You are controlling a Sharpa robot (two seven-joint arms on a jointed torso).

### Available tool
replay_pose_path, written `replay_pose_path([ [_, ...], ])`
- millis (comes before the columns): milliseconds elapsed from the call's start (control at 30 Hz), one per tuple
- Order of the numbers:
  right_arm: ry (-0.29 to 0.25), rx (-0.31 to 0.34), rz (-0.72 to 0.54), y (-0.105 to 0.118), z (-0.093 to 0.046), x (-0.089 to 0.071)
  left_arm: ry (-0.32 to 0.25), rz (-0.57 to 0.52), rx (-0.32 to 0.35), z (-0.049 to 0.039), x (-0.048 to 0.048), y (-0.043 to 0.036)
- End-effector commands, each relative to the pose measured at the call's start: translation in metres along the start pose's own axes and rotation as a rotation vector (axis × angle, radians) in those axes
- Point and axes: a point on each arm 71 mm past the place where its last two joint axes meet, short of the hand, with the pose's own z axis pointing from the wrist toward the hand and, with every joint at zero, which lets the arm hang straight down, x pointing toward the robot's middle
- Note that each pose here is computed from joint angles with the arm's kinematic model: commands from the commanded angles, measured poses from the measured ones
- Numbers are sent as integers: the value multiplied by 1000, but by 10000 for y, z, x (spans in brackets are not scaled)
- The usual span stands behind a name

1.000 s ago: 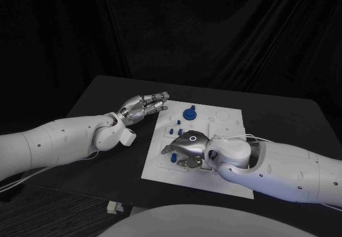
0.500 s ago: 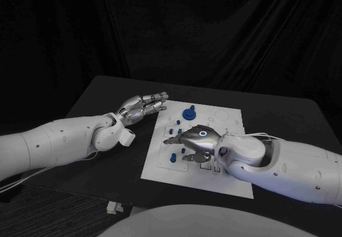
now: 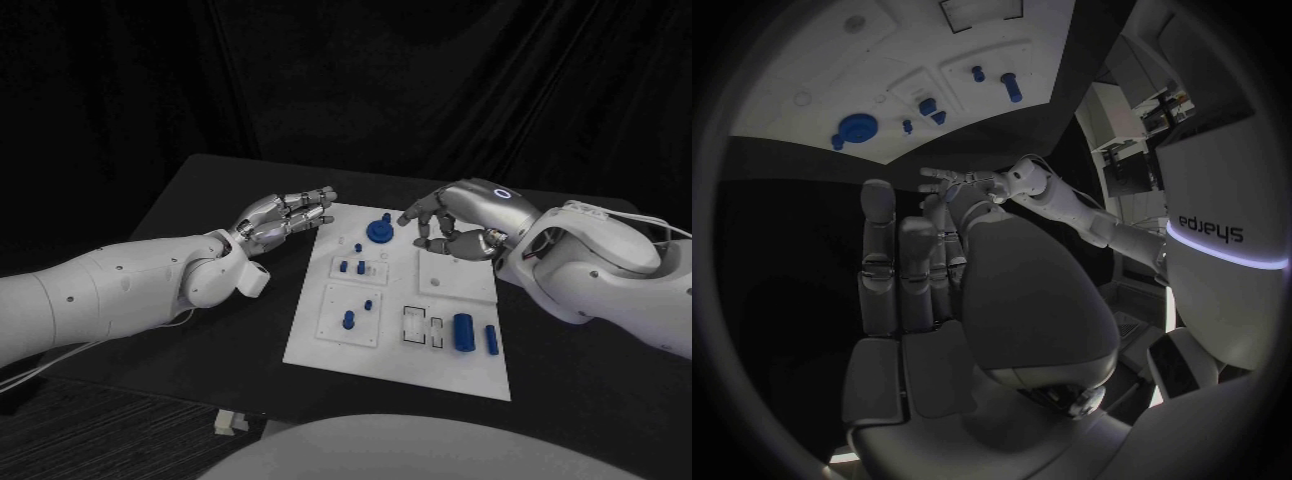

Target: Assemble the parts on the task board

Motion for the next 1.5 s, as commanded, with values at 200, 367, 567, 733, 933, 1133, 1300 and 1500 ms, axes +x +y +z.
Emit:
replay_pose_path([
  [200, 257, 372, 56, -451, -184, 138, 3, -11, 76, 11, 17, -49],
  [367, 401, 504, -30, -570, -274, 275, 9, -14, 77, 29, 34, -45],
  [567, 543, 609, -105, -641, -341, 401, 15, -19, 79, 43, 48, -41],
  [733, 635, 639, -120, -652, -380, 506, 16, -20, 79, 40, 47, -42],
  [933, 696, 654, -115, -652, -413, 609, 15, -20, 80, 32, 43, -44],
  [1133, 688, 657, -95, -646, -409, 646, 15, -20, 79, 27, 37, -42],
  [1300, 669, 658, -68, -647, -413, 689, 14, -21, 77, 22, 37, -37],
  [1500, 656, 661, -46, -653, -419, 736, 12, -20, 75, 10, 29, -36],
])
